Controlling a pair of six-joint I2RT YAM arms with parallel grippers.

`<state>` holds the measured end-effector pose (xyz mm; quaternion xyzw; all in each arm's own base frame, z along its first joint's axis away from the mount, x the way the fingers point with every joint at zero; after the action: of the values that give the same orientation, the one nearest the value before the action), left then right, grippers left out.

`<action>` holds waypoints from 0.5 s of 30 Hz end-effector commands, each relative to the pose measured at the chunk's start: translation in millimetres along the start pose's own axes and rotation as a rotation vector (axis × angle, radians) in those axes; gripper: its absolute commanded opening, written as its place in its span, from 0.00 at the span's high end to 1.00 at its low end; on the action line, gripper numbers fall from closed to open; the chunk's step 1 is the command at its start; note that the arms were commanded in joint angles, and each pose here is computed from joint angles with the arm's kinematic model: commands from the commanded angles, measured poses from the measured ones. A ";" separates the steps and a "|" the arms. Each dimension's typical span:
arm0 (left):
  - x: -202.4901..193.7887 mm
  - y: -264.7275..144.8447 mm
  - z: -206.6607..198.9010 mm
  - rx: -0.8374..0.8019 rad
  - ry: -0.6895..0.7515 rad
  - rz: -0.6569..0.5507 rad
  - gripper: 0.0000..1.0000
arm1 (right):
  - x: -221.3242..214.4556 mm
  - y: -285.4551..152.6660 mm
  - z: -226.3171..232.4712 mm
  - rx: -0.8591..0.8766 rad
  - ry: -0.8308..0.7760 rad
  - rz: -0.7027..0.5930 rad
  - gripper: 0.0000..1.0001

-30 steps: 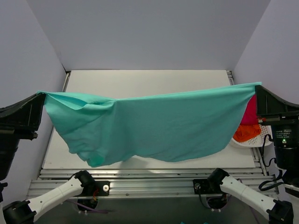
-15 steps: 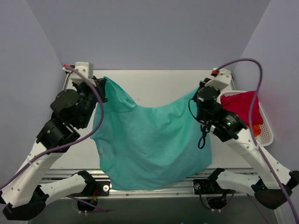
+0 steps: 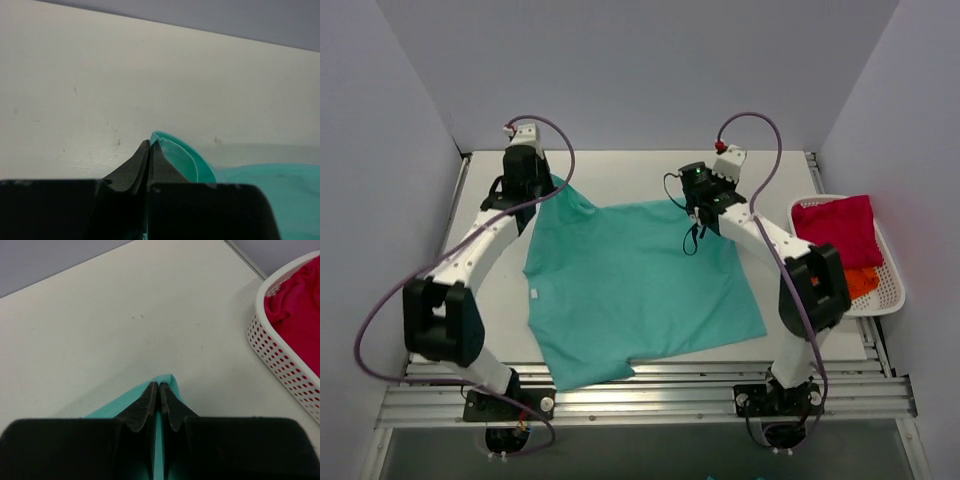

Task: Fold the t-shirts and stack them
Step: Flatten out the tshirt

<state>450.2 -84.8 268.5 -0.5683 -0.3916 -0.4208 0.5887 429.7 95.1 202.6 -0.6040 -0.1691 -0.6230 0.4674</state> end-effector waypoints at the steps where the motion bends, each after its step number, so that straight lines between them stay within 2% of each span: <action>1: 4.9 61.5 -6.7 -0.067 -0.052 -0.038 0.98 | -1.6 48.5 14.3 -0.065 0.081 -0.037 1.00; 2: 15.2 74.8 -3.8 -0.076 -0.062 -0.053 0.98 | 1.4 60.3 28.7 -0.039 0.123 -0.038 1.00; 3: 14.6 86.6 -3.2 -0.079 -0.064 -0.049 0.98 | -20.5 85.5 24.4 -0.076 0.096 -0.012 1.00; 4: -7.4 112.1 -5.0 -0.078 -0.054 0.001 0.98 | -25.4 96.6 28.1 -0.079 0.099 -0.003 1.00; 5: 10.3 123.7 -4.3 -0.084 -0.057 -0.034 0.98 | -19.0 106.5 40.9 -0.069 0.127 -0.011 1.00; 6: -13.2 148.0 -6.4 -0.084 -0.047 0.017 0.98 | -40.3 127.9 38.9 -0.100 0.097 0.010 1.00; 7: -12.4 158.5 -7.1 -0.089 -0.043 0.016 0.98 | -42.2 137.4 41.6 -0.109 0.097 0.011 1.00; 8: 12.1 168.1 -7.9 -0.092 -0.045 -0.034 0.98 | -26.1 145.4 56.6 -0.096 0.137 -0.015 1.00; 9: -15.3 190.8 -8.5 -0.091 -0.032 0.028 0.98 | -44.2 159.1 53.9 -0.121 0.101 0.008 1.00; 10: -13.8 200.0 -7.8 -0.090 -0.030 0.027 0.98 | -41.8 168.8 53.7 -0.128 0.108 0.006 1.00; 11: 17.5 207.0 -6.3 -0.086 -0.035 -0.036 0.98 | -39.1 174.2 59.0 -0.121 0.120 0.002 1.00; 12: -12.5 227.3 -5.6 -0.084 -0.030 0.033 0.98 | -34.5 183.2 65.6 -0.117 0.140 -0.012 1.00; 15: -1.2 256.2 -2.4 -0.088 -0.024 0.006 0.98 | -19.0 200.9 68.7 -0.119 0.198 -0.050 1.00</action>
<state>665.3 -94.3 148.8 -0.6115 -0.3623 -0.4023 0.5771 605.7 62.4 80.5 -0.6082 -0.0939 -0.6527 0.4418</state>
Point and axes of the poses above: each gripper's point midway between its finger pads, its own y axis out along the fingers, its own z axis along the line the jaws close on, x = y × z, the point moved 1 cm from there along -y, back along the fingers, and after that the axes turned 14 degrees about y, right-handed, at the moved point
